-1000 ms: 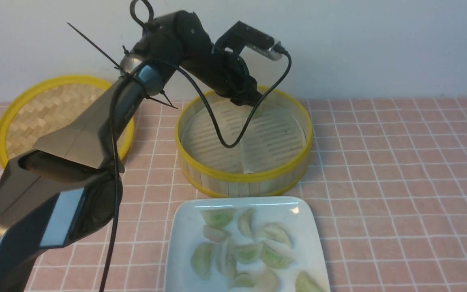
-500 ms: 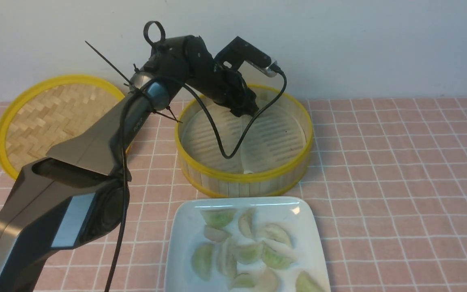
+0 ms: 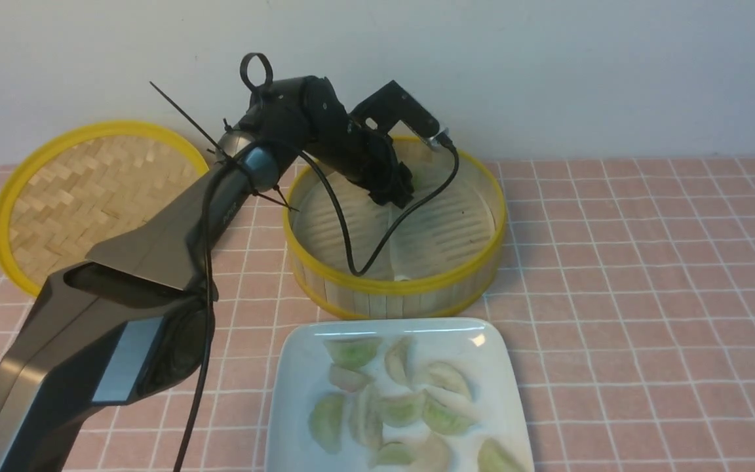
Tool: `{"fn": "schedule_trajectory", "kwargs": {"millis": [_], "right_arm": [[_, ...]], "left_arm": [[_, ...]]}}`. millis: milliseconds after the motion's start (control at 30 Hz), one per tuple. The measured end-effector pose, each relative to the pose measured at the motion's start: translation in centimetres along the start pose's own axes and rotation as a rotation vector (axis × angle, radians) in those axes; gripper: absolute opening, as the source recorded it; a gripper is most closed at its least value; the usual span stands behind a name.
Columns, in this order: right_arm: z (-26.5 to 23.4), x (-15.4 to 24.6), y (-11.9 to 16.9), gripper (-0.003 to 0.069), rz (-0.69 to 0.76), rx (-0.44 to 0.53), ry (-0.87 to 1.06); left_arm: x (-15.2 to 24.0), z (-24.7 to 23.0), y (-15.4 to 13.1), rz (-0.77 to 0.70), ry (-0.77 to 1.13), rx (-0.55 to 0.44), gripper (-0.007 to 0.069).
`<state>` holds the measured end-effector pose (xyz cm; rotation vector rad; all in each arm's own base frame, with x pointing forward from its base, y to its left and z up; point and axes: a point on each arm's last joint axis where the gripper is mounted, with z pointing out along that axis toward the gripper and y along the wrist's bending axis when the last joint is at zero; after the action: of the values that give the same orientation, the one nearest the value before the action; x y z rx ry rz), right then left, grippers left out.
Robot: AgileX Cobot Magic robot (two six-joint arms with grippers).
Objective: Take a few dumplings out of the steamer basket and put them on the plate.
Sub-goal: Use the left arm to grab a dumpling from the steamer
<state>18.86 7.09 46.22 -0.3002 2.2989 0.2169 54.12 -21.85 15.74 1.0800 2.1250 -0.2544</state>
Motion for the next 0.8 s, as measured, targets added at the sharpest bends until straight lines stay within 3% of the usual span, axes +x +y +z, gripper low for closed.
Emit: {"fn": "schedule_trajectory", "kwargs": {"millis": [167, 367, 567, 800], "right_arm": [[0.0, 0.0, 0.0, -0.0015, 0.008, 0.000, 0.000], [0.0, 0.0, 0.1, -0.0015, 0.028, -0.011, 0.001], [0.0, 0.0, 0.2, -0.0015, 0.034, -0.021, 0.003], [-0.1, 0.0, 0.2, -0.0015, 0.034, -0.021, 0.000]], "left_arm": [[0.2, 0.6, -0.1, -0.006, -0.054, 0.048, 0.0385], [0.6, 1.1, 0.1, 0.023, -0.120, 0.099, 0.0153], [0.5, 0.9, 0.1, 0.004, -0.111, 0.096, 0.0153], [-2.5, -4.8, 0.9, -0.040, -0.061, 0.061, 0.0153]]}}
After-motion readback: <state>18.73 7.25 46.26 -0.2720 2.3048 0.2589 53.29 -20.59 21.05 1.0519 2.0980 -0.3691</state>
